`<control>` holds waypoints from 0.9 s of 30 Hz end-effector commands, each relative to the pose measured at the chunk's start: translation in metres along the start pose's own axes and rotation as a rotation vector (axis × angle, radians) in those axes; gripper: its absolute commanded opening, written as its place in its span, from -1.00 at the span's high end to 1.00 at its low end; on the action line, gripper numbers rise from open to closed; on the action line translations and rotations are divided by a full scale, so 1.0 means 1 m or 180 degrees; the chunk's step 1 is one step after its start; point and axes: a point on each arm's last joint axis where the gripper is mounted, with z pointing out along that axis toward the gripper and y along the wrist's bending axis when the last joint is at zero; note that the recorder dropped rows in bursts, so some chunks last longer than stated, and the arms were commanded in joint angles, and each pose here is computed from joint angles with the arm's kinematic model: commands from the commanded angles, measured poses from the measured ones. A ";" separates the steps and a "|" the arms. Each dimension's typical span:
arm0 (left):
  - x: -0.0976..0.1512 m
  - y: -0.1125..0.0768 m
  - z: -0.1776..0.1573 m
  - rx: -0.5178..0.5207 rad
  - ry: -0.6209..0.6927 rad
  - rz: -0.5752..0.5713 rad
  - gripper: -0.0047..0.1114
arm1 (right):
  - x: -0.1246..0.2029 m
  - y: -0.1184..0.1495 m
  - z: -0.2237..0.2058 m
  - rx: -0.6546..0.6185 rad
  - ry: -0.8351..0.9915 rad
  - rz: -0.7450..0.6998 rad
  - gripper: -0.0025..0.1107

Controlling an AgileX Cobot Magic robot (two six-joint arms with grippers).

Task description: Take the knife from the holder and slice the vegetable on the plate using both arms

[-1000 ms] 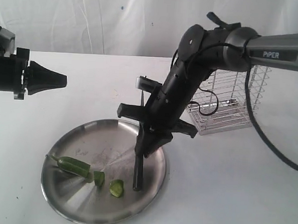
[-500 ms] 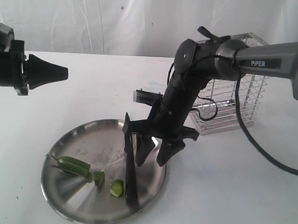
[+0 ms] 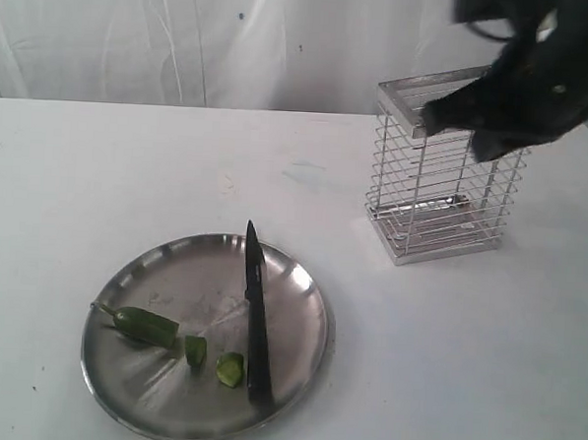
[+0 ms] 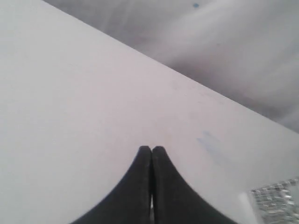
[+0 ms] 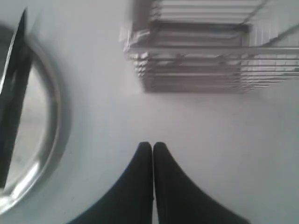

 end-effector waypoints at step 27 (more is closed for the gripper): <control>0.170 0.055 -0.090 -0.0509 -0.0062 0.1705 0.92 | 0.234 -0.036 -0.101 0.1384 -0.3303 0.0618 0.96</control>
